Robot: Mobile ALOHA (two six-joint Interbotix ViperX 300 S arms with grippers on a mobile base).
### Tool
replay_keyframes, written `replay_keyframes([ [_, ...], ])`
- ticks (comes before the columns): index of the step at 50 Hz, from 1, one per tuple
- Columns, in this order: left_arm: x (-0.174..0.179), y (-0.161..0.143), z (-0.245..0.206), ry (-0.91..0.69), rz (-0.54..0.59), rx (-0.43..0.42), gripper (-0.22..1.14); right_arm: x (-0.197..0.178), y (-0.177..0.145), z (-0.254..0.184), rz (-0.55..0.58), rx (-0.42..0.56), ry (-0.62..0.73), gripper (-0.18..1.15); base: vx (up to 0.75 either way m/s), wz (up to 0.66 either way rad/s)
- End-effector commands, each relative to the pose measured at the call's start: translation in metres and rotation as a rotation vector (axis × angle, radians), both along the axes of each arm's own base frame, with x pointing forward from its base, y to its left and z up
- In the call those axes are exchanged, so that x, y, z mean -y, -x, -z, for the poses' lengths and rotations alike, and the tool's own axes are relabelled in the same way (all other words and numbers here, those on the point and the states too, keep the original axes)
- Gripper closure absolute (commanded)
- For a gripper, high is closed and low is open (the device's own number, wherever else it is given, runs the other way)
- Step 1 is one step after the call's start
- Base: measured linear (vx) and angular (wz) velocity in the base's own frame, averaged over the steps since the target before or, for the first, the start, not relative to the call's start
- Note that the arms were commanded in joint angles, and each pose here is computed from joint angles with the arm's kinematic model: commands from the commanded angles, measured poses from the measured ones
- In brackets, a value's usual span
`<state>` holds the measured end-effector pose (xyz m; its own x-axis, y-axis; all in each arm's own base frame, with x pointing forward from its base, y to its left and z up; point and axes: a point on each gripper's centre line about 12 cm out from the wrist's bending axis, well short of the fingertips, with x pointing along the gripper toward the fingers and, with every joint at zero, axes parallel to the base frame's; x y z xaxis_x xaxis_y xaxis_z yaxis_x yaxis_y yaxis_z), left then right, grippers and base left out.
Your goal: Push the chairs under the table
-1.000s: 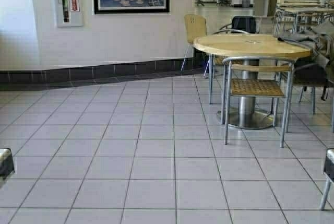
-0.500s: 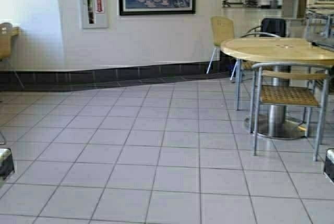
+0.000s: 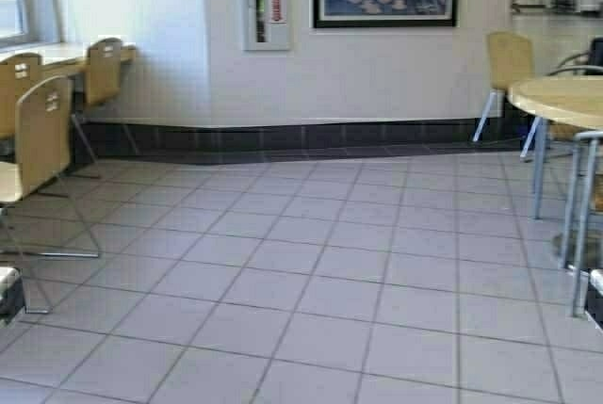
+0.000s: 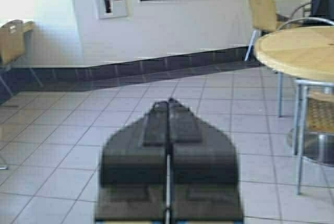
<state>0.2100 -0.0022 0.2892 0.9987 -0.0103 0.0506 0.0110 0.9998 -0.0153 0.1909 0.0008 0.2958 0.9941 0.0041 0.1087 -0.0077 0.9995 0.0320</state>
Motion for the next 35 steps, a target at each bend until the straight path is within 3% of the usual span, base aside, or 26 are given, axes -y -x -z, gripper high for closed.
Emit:
replay_keyframes([
  [1,0.000,-0.001,-0.008,0.003,-0.001,0.026,0.88,0.000,-0.003,-0.006,-0.001,0.012,0.001,0.93,0.30,0.37],
  [35,0.000,0.003,-0.007,0.059,0.004,0.033,0.88,0.000,-0.022,0.017,-0.001,-0.104,-0.001,0.93,0.28,0.50],
])
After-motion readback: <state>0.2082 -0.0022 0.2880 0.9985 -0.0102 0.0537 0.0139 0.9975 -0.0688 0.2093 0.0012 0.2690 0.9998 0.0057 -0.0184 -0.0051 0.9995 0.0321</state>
